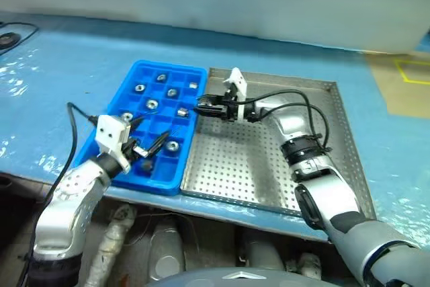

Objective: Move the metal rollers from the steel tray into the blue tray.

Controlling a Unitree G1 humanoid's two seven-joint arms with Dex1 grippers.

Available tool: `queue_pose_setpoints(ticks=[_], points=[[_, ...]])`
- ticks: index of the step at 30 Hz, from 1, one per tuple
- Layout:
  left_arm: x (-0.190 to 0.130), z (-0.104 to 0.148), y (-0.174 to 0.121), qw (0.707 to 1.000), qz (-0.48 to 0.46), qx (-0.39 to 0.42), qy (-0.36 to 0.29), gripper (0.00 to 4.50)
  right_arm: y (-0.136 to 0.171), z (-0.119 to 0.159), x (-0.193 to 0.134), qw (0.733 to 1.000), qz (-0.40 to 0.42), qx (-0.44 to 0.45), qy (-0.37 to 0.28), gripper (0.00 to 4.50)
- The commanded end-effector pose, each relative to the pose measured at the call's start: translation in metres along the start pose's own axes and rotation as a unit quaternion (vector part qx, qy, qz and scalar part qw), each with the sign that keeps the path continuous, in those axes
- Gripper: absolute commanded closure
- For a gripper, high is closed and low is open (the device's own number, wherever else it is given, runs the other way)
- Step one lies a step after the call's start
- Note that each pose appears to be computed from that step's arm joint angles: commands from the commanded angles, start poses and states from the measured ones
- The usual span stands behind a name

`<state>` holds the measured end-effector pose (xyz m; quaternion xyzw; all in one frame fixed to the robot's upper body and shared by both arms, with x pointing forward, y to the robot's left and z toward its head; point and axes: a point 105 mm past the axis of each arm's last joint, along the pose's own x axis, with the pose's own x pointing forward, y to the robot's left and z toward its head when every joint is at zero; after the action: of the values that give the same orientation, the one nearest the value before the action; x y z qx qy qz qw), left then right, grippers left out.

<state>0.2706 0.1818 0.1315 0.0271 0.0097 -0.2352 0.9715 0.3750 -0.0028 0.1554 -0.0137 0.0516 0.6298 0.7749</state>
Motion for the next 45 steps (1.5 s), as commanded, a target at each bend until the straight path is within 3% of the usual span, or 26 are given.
queue_pose_setpoints(ticks=[1,6,11,31,39,45], points=[[-0.022,0.016,-0.002,0.998,0.047,0.016,-0.024,0.0,0.013,0.018,0.022,0.998,0.059,-0.024,-0.02,2.68],[-0.039,0.016,-0.003,0.996,0.09,0.019,-0.02,0.0,0.023,0.007,0.045,0.995,0.091,-0.045,0.008,2.68],[-0.042,0.014,-0.006,0.995,0.096,0.019,-0.014,0.0,0.015,-0.004,0.052,0.995,0.059,-0.067,0.037,2.68],[-0.015,0.011,-0.015,0.999,0.034,0.018,-0.009,0.0,-0.012,-0.016,0.03,0.995,-0.018,-0.081,0.06,2.68],[-0.002,0.013,-0.015,0.999,0.018,0.023,-0.015,0.0,-0.017,-0.018,0.025,0.994,-0.043,-0.083,0.049,0.03],[0.011,0.015,-0.01,0.999,0.022,0.022,-0.026,0.0,-0.026,0.008,0.018,0.995,-0.071,-0.068,-0.015,0.03]])
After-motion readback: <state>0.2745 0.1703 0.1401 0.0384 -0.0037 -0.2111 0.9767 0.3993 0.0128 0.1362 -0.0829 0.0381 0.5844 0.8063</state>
